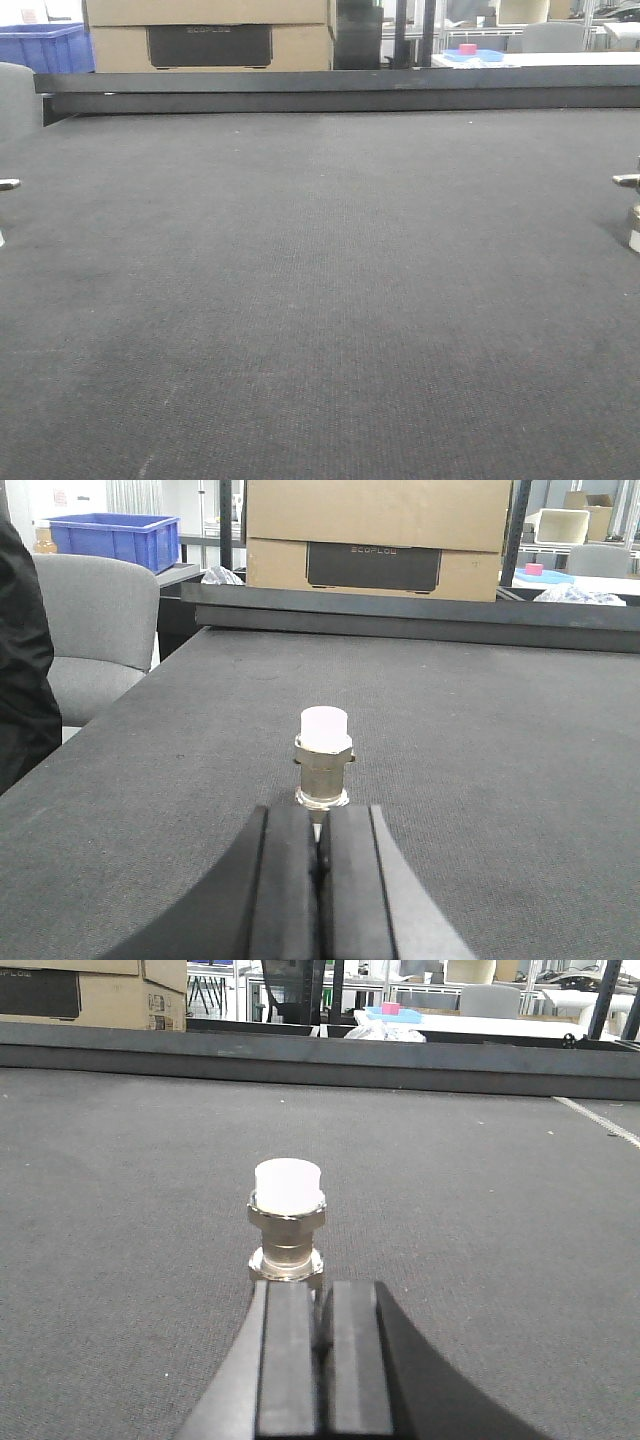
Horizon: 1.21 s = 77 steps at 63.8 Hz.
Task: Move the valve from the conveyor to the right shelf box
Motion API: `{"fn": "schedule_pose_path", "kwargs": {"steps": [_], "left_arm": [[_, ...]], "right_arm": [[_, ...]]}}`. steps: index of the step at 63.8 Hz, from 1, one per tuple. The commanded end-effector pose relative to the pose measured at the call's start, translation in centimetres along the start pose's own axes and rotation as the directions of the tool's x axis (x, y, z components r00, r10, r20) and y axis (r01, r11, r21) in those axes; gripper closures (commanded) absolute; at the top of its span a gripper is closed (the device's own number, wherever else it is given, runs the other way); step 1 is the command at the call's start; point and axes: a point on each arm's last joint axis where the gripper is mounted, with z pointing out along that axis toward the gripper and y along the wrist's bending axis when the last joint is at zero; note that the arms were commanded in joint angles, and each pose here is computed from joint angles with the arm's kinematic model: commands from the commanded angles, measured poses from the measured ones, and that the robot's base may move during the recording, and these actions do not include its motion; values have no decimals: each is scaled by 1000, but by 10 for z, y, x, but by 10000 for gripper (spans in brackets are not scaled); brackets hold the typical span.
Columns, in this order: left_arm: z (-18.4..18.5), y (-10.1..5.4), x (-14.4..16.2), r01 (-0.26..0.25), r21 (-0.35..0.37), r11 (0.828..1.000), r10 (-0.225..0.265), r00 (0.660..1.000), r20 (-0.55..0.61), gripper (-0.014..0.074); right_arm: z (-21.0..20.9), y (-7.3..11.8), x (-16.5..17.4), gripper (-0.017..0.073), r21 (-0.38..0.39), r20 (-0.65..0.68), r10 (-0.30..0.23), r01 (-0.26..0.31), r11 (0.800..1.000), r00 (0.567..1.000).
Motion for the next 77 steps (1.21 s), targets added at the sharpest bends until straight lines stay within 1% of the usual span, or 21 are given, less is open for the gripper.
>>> {"fn": "schedule_pose_path", "kwargs": {"steps": [1, 22, 23, 27, 29, 47, 62, 65, 71, 74, 77], "left_arm": [[0, 0, -2, 0, 0, 1000, 0, 1000, 23, 704], [0, 0, -2, 0, 0, 1000, 0, 1000, 23, 704], [0, 0, -2, -9, 0, 1000, 9, 1000, 23, 704], [0, 0, -3, -71, -5, 997, 71, 997, 26, 704], [0, 0, -3, -88, -7, 996, 88, 996, 31, 704], [-1, 0, -7, -88, -5, 996, 88, 993, 73, 704], [-2, -1, -15, -82, -2, 997, 81, 983, 163, 704], [-2, -1, -19, -82, -1, 997, 81, 976, 204, 704], [-4, -2, -27, -83, 1, 997, 79, 952, 294, 704], [-6, -2, -31, -71, 3, 997, 66, 940, 336, 704], [-6, -2, -33, -60, 4, 998, 54, 936, 348, 704]], "right_arm": [[0, 0, -2, 713, 5, 25, -4, 4, 1000, 1000], [0, 0, -2, 713, 5, 25, -4, 4, 1000, 1000], [0, 0, -2, 713, 5, 25, -4, 4, 1000, 1000], [0, 0, -2, 713, 5, 25, -4, 4, 1000, 1000], [0, 0, -2, 713, 5, 25, -4, 4, 1000, 1000], [0, 0, -3, 713, 6, 31, -4, 4, 1000, 999], [0, -1, -5, 713, 8, 55, -4, 3, 1000, 998], [-1, -1, -7, 713, 10, 80, -4, 3, 1000, 997], [-2, -2, -17, 713, 20, 188, -6, 2, 1000, 982], [-3, -2, -22, 713, 25, 245, -7, 1, 1000, 970], [-3, -2, -23, 713, 25, 255, 0, -6, 1000, 967]]}}
